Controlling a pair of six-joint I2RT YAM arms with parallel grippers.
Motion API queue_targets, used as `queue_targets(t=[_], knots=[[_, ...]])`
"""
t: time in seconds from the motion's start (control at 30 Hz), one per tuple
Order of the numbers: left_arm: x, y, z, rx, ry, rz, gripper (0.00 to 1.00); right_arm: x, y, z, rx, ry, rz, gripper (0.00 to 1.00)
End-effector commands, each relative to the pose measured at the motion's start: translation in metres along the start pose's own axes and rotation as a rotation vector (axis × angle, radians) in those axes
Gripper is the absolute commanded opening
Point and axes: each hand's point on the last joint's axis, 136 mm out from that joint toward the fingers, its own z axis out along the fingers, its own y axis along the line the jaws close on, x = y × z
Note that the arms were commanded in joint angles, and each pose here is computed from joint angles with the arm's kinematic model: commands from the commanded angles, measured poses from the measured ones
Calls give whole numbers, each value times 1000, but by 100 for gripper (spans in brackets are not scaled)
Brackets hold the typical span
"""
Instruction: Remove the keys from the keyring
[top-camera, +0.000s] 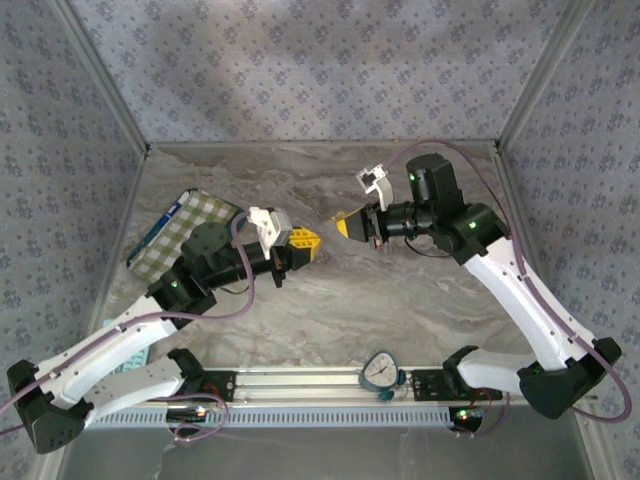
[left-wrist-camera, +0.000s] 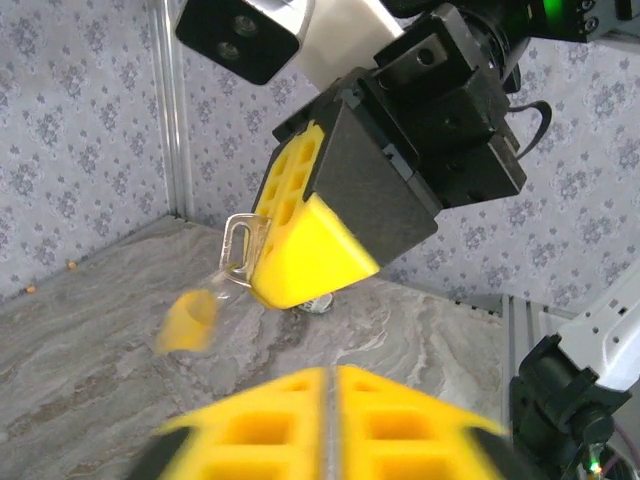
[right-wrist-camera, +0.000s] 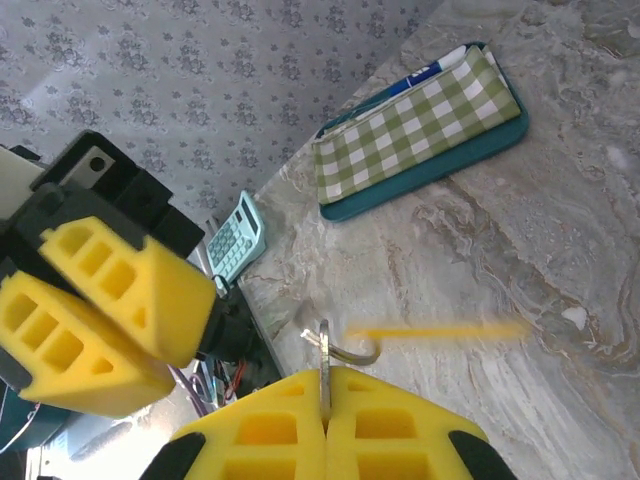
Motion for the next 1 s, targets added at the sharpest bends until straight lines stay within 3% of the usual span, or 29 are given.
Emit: queue_targets(t=[0.0,0.07,0.37,0.97], knots=[[9,2,-3,-19,0,-1,24,-8,7,-2,4,-7,-49,0],[11,5,-5,-40,-10,-7,33,-8,6,-3,10,0,-68,0],[0,4,-7,-42,-34,17,43,-2,16,-2,-11,20,-130,0],[-24,-7,8,39,-54,46,45,7,30,0,-34,39,-187,0]])
